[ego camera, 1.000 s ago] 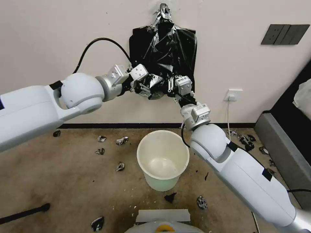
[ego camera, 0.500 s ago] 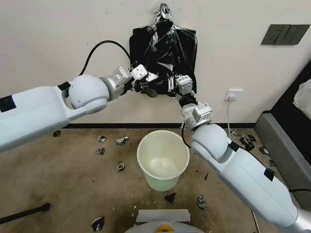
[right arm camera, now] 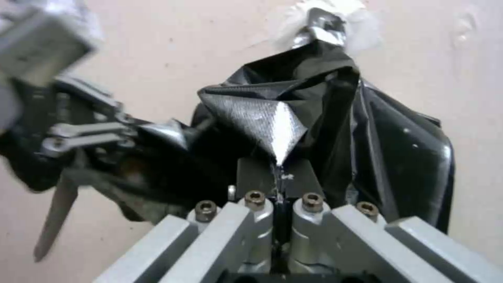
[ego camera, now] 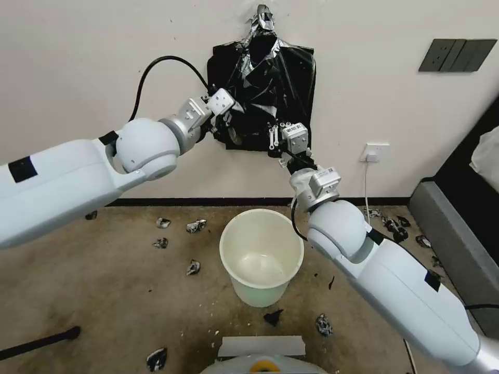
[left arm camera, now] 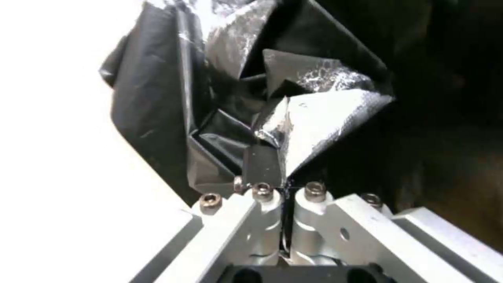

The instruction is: Place a trash bag onto the trash bin.

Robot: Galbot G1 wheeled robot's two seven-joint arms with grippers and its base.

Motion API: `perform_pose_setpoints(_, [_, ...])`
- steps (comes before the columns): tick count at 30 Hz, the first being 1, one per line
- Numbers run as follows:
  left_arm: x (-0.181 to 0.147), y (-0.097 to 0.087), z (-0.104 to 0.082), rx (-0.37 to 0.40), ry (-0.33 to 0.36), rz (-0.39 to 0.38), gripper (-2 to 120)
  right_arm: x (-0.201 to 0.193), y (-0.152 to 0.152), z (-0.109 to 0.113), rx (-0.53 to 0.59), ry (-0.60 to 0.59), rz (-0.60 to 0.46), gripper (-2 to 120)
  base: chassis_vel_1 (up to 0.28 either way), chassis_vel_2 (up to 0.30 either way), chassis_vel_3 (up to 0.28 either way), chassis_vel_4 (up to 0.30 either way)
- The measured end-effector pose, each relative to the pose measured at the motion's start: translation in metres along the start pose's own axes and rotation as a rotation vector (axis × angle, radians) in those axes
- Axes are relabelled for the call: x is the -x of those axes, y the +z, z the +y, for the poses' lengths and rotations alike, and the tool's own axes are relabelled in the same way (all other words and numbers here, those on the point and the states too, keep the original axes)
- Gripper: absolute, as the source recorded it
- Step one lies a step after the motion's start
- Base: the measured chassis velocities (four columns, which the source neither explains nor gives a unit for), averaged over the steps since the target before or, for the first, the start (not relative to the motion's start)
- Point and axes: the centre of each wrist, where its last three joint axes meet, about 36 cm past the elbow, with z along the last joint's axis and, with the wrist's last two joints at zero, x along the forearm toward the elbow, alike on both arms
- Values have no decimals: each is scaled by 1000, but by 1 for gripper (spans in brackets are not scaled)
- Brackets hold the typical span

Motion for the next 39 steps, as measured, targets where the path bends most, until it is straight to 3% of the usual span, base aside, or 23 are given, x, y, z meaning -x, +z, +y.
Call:
perform_pose_setpoints(6, [-17, 6, 2, -80, -47, -41, 0, -3, -8, -9, 23, 9, 6, 0, 0, 0, 0, 0])
perform_pose_setpoints(14, [-65, 35, -11, -167, -69, -10, 0, -24, -15, 0, 101, -34, 47, 0, 0, 0, 0, 0])
perform_pose_setpoints(16, [-90, 43, -17, -197, -77, -12, 0, -41, -17, 7, 164, -56, 79, 0, 0, 0, 0, 0])
perform_pose_setpoints(23, [-128, 48, -24, -212, -103, -29, 0, -70, -23, 15, 214, -75, 115, 0, 0, 0, 0, 0])
perform_pose_setpoints(29, [-132, 46, -30, -217, -104, -39, 0, -79, -25, 13, 223, -67, 126, 0, 0, 0, 0, 0])
perform_pose_setpoints(39, [-160, 40, -58, -248, -49, -45, 0, -123, -41, 12, 255, -61, 176, 0, 0, 0, 0, 0])
